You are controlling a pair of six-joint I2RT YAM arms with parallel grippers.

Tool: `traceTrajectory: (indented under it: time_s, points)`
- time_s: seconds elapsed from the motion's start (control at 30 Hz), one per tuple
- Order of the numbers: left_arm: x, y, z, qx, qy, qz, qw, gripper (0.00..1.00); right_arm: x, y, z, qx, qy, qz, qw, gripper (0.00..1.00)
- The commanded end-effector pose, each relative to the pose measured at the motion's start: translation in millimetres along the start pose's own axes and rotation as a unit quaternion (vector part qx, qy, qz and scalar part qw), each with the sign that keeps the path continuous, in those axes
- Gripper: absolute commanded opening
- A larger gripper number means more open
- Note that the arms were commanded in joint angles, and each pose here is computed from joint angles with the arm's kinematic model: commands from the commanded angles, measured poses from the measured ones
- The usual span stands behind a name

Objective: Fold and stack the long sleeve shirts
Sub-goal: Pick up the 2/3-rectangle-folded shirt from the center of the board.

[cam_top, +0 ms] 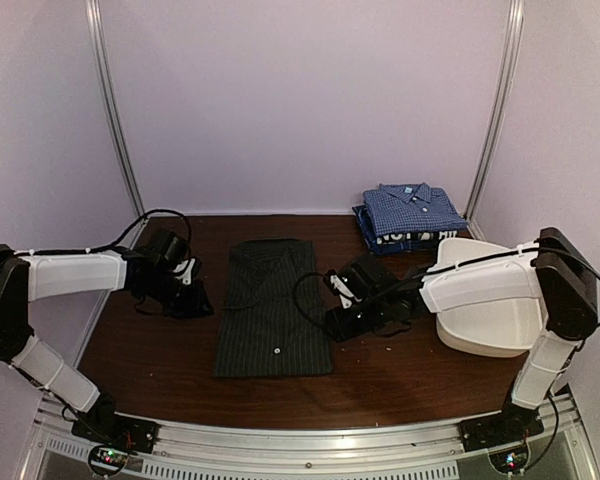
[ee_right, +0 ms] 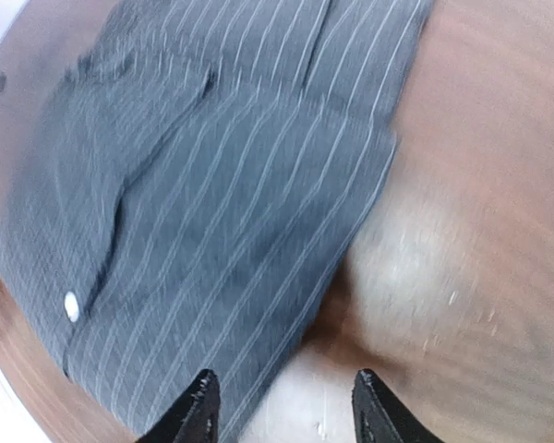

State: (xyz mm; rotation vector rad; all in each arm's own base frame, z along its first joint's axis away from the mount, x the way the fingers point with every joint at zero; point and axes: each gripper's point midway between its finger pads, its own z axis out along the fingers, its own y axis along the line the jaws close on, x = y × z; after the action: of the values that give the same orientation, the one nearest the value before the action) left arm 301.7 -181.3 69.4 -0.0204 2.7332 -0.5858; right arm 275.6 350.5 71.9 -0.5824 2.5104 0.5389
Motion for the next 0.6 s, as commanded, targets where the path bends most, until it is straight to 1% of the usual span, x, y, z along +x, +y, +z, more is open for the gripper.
traceTrajectory:
  time_s: [0.0, 0.13, 0.27, 0.37, 0.57]
  points:
    - [41, -9, -9, 0.019, 0.034, -0.008, 0.999, 0.23, 29, 12, -12, -0.027, 0.018, 0.024, 0.999, 0.46]
    - [73, -9, -10, 0.023, 0.056, -0.02, 0.998, 0.23, 50, 21, -13, -0.046, 0.032, 0.031, 0.998, 0.43]
    - [97, -10, -11, 0.028, 0.072, -0.024, 0.997, 0.23, 59, 28, -10, -0.05, 0.042, 0.03, 0.997, 0.42]
    - [108, -8, -14, 0.029, 0.08, -0.029, 0.996, 0.23, 66, 32, -7, -0.051, 0.05, 0.027, 0.997, 0.41]
    - [120, -8, -18, 0.035, 0.089, -0.033, 0.995, 0.23, 86, 27, 0, -0.028, 0.078, 0.021, 0.996, 0.35]
